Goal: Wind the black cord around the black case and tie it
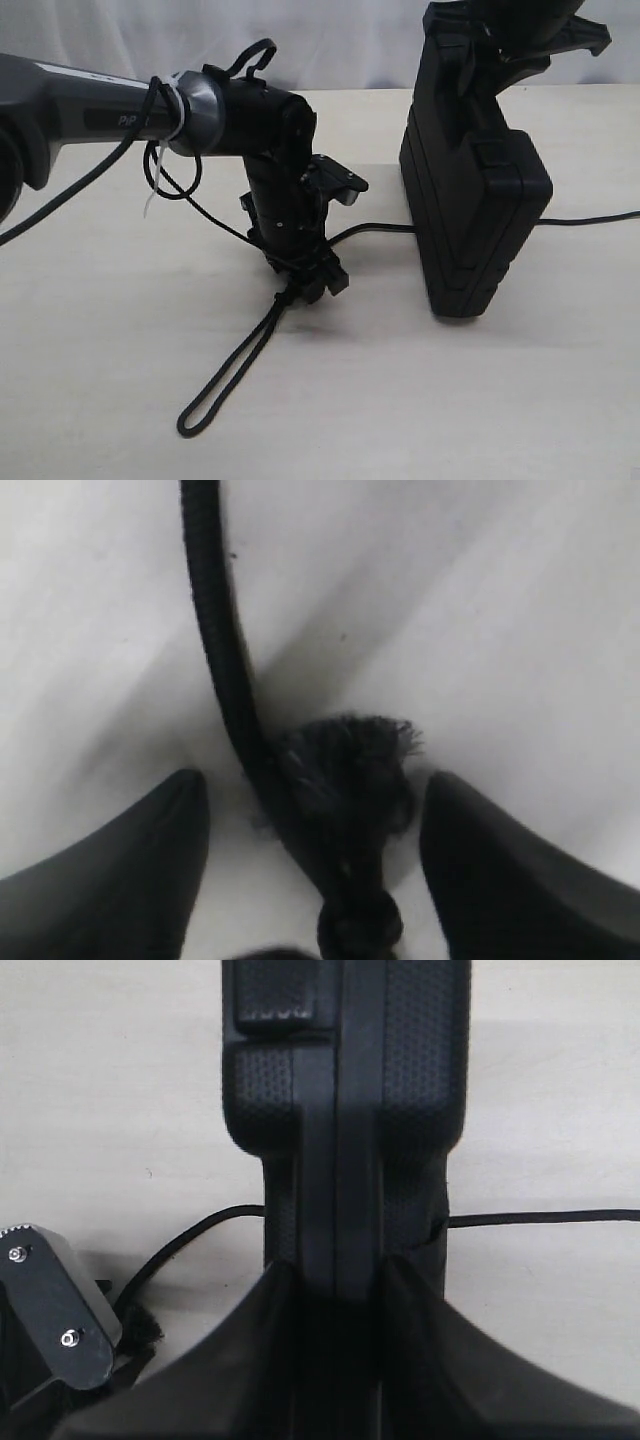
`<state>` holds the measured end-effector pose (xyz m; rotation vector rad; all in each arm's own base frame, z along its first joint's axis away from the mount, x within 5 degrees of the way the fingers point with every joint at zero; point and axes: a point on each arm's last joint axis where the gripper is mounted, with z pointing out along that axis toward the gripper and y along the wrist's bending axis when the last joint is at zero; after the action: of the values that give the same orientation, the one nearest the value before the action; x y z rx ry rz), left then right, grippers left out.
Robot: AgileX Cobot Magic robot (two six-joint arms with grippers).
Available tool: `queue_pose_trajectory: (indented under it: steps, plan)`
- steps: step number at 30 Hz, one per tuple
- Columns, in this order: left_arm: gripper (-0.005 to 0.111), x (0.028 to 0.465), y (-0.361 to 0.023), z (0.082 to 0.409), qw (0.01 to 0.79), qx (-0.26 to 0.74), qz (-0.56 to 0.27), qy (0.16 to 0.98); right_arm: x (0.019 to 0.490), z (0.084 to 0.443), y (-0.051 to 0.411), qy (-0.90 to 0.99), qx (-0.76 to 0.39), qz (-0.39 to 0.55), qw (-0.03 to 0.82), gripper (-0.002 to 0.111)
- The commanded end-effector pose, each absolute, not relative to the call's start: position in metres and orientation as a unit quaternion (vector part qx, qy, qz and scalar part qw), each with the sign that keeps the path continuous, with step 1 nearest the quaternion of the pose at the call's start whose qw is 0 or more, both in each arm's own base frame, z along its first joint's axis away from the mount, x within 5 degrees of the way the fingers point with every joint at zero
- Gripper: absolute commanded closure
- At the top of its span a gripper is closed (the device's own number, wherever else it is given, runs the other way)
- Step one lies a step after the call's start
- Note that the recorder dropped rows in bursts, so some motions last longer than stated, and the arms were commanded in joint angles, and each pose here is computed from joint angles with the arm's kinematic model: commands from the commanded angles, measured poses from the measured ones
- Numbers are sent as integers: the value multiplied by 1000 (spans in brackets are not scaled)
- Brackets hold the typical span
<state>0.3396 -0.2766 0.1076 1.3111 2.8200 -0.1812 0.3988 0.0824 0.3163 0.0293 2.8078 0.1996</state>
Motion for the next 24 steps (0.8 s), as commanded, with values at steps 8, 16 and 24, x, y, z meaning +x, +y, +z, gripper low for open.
queue_pose_trajectory:
  steps: [8, 16, 24]
  plan:
    - [107, 349, -287, 98, 41, 236, -130, 962, 399, 319, 82, 983, 10, 69, 169, 104]
    - [97, 380, -288, 109, 119, 59, -257, 957, 399, 319, 82, 983, 10, 69, 169, 104]
    - [47, 398, -264, 112, 131, 40, -253, 958, 399, 319, 82, 983, 10, 69, 169, 104]
